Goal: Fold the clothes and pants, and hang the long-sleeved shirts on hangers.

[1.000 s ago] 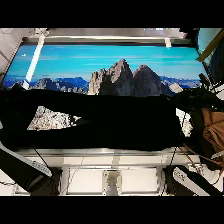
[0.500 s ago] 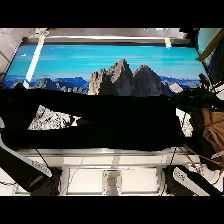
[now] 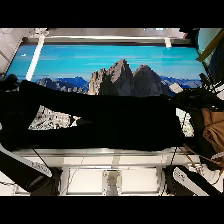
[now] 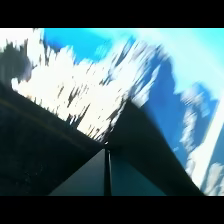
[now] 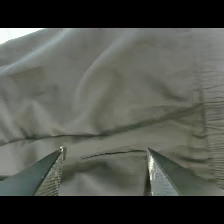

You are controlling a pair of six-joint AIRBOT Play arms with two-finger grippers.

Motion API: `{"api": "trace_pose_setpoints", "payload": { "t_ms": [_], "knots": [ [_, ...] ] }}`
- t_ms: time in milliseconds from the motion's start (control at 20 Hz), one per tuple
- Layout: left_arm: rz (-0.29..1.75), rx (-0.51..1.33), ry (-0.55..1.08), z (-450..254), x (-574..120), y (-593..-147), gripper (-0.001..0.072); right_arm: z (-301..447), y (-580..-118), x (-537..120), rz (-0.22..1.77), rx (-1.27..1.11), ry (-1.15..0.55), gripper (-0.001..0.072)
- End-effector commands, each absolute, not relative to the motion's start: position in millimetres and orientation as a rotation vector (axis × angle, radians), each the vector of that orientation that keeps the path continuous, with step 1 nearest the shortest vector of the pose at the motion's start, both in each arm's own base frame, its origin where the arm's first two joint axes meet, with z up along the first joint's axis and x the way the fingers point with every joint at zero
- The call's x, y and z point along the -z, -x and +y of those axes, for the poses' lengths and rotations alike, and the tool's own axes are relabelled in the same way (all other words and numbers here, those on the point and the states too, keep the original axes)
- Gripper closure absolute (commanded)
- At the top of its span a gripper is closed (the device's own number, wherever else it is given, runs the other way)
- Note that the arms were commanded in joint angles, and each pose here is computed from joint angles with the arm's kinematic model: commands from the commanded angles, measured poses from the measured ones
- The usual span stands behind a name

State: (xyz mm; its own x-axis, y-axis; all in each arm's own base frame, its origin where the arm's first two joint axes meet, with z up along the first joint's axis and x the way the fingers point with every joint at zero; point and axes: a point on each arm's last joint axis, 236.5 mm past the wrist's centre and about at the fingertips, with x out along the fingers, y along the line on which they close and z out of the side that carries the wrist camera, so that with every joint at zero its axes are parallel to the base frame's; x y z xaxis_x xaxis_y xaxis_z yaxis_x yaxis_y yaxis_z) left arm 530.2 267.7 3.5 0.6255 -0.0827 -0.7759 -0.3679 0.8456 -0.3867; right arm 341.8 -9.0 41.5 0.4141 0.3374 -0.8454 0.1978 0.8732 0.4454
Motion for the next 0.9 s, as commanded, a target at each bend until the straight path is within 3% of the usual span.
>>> {"api": "trace_pose_setpoints", "payload": {
  "t_ms": [0, 250, 550, 850],
  "knots": [
    [0.800, -0.185, 0.491, 272, -67, -526, 0.0699, -30, -339, -45, 1.155, -0.034, -0.428, 0.0162],
    [0.894, -0.230, 0.355, 267, -110, -479, 0.0699, -90, -324, -36, 1.181, 0.191, -0.476, 0.0162],
    [0.873, -0.333, 0.216, 255, -199, -416, 0.0699, -110, -326, -35, 1.152, 0.182, -0.424, 0.0162],
    [1.134, -0.439, 0.235, 285, -110, -393, 0.0699, -93, -351, -37, 1.081, 0.090, -0.492, 0.0163]
  ]
}}
